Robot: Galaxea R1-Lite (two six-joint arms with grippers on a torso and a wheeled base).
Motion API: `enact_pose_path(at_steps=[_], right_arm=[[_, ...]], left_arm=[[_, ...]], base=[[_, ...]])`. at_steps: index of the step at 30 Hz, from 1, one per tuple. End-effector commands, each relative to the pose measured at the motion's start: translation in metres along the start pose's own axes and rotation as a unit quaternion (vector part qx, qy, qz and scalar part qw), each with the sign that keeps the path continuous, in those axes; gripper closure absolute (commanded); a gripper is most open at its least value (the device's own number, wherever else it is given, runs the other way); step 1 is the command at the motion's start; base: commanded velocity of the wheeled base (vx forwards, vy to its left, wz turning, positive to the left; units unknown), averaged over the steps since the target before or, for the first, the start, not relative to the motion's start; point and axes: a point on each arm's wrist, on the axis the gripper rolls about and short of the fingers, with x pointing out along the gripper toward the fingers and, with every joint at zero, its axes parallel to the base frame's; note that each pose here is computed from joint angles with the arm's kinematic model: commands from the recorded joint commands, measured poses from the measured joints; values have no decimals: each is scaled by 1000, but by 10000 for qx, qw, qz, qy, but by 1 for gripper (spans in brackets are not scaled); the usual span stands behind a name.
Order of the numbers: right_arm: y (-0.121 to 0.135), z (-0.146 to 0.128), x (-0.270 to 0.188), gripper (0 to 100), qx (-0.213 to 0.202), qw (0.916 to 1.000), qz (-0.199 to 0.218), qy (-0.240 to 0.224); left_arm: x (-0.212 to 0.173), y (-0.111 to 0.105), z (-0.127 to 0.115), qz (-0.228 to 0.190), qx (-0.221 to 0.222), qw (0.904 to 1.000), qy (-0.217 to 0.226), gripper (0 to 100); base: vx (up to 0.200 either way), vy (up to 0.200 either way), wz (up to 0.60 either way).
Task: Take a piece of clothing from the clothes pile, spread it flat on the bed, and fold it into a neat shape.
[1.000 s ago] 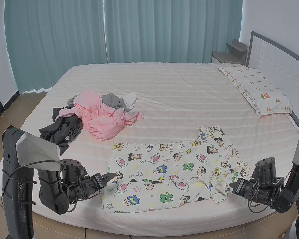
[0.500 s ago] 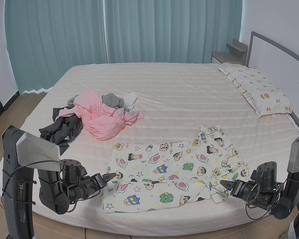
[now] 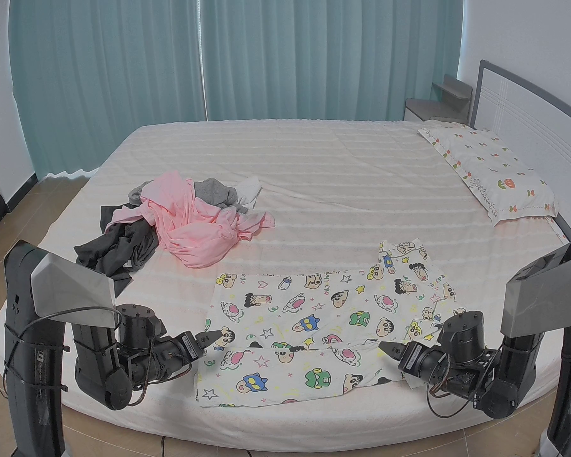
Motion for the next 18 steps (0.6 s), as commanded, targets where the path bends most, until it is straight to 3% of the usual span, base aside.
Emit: enact_pose_path(at_steps=[1, 11, 16, 18], right_arm=[[2, -9, 3, 0, 26, 9999, 5, 133], [4, -12, 5, 0, 49, 9999, 31, 146], [7, -8, 15, 0, 133, 9999, 65, 27], [7, -8, 20, 0, 169, 9995, -104, -244]], left_arm=[[0, 0, 0, 5, 0, 10000, -4, 0], [1, 0, 0, 10, -2, 10000, 1, 0], [0, 0, 0, 16, -2, 10000, -4, 0], [0, 0, 0, 16, -2, 10000, -4, 0]], base=[[0, 0, 0], [0, 0, 0], [0, 0, 0], [0, 0, 0]])
